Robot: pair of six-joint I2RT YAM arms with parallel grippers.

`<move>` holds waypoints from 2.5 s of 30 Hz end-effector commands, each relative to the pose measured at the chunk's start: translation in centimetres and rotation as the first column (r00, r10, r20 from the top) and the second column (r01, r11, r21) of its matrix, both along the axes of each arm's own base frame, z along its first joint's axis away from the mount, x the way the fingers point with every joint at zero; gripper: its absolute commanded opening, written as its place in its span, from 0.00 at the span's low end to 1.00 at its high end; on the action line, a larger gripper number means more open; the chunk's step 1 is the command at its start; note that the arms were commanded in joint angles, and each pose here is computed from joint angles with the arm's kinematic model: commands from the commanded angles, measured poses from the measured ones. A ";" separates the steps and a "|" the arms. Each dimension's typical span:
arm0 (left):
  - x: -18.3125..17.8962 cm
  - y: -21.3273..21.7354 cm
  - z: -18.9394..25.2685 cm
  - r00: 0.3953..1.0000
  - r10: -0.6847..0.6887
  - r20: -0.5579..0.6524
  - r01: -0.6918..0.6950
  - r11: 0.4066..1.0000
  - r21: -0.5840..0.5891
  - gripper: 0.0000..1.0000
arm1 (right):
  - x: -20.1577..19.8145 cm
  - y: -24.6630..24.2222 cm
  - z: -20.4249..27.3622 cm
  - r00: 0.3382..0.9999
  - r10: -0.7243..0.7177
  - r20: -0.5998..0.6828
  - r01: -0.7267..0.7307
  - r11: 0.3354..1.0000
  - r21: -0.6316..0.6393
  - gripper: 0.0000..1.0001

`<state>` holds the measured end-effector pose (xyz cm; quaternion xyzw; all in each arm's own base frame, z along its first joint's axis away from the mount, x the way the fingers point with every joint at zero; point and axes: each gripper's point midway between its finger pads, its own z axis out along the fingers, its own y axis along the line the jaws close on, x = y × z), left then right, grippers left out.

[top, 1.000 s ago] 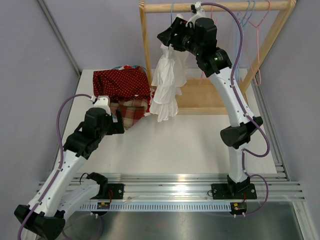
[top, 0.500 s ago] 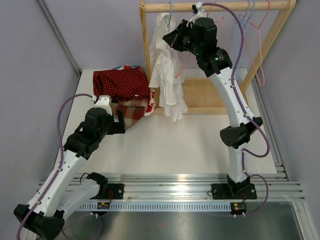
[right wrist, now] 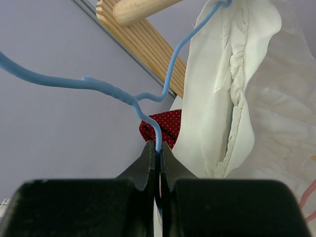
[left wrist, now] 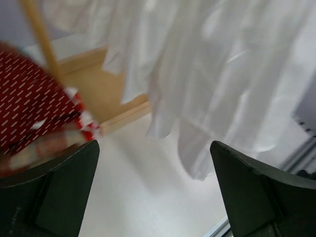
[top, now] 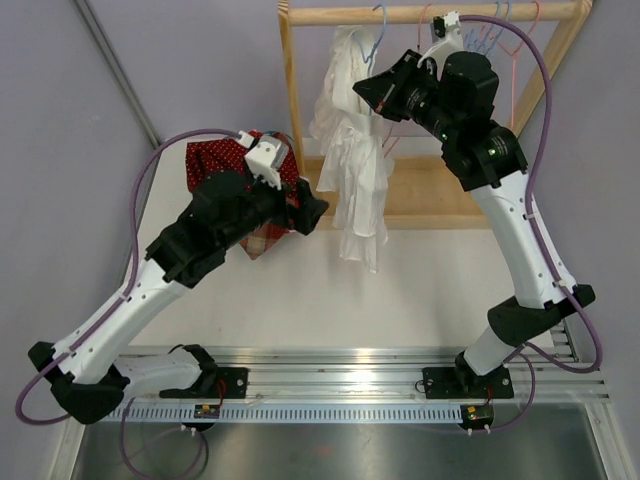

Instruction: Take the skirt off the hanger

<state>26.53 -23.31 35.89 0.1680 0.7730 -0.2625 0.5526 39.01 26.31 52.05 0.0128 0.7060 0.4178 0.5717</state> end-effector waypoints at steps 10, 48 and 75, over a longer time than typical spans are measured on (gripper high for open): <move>-7.7 -13.4 4.7 0.883 -0.433 0.182 0.465 0.860 -0.211 0.99 | -2.0 -2.7 3.1 0.992 -0.095 0.082 0.091 0.994 0.054 0.00; -13.7 -12.9 -1.0 0.961 -0.194 0.198 0.206 0.978 -0.042 0.00 | -5.0 -4.2 6.7 0.992 -0.101 0.072 0.088 0.984 0.155 0.00; -34.3 -10.6 6.6 0.914 -0.330 0.238 0.363 0.925 -0.109 0.00 | 1.4 -6.1 5.9 0.921 -0.349 0.172 0.333 0.936 0.115 0.00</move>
